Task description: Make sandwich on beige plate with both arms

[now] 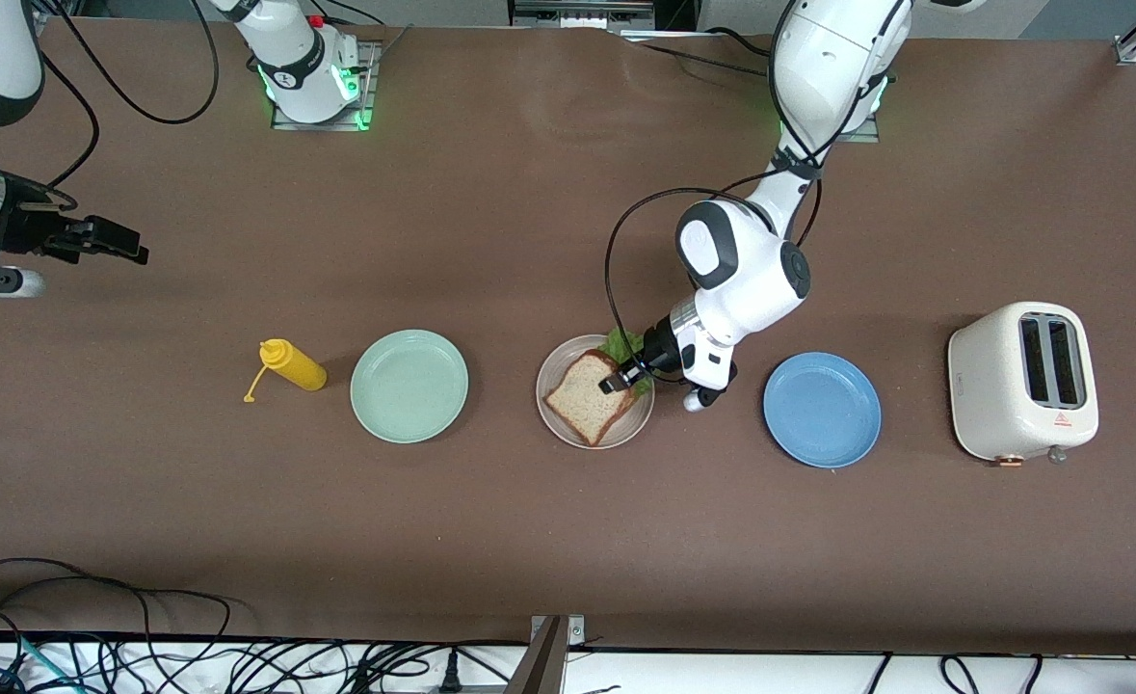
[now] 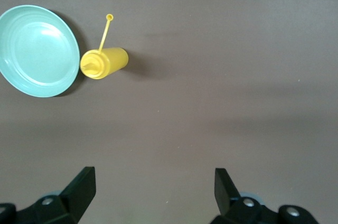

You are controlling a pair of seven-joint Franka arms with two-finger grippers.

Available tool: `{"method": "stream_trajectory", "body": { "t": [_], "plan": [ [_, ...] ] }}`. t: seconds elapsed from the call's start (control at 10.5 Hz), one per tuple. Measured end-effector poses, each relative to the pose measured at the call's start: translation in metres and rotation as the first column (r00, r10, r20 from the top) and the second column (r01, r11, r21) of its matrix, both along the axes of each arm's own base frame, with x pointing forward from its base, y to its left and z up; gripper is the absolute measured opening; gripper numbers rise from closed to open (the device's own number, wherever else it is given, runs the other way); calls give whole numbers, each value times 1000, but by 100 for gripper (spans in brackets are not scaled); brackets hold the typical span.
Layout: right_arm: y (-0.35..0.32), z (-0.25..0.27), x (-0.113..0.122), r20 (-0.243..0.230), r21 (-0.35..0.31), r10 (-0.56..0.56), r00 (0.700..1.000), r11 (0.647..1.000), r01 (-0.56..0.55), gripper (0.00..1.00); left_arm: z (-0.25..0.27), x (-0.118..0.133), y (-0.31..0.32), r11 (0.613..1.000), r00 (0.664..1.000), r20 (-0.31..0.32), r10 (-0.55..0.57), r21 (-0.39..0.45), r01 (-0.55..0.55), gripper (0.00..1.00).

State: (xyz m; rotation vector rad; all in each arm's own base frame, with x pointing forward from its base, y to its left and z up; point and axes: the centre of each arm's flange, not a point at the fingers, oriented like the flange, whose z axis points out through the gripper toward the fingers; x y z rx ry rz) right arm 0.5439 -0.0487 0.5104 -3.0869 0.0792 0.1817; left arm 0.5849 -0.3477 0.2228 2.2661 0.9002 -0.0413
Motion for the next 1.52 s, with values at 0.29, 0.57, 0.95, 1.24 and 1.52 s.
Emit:
{"method": "stream_trajectory", "body": {
  "t": [0.29,0.57,0.95,1.24,1.52],
  "plan": [
    [27,38,-8,19,-22,-85,996,996,85,100,1,0,0,1000,1000,17,-22,13,22,70],
    [46,71,-10,46,-26,-113,992,993,115,100,4,3,8,995,996,48,-75,72,71,100],
    [37,74,-10,57,-65,-115,992,991,119,100,4,13,41,974,987,79,-140,189,124,100],
    [42,77,-8,72,-71,-104,992,991,109,100,17,29,82,948,977,55,-207,257,187,100],
    [41,82,-5,106,-69,-106,989,991,113,100,40,42,120,925,966,29,-258,296,238,100]
  ]
}}
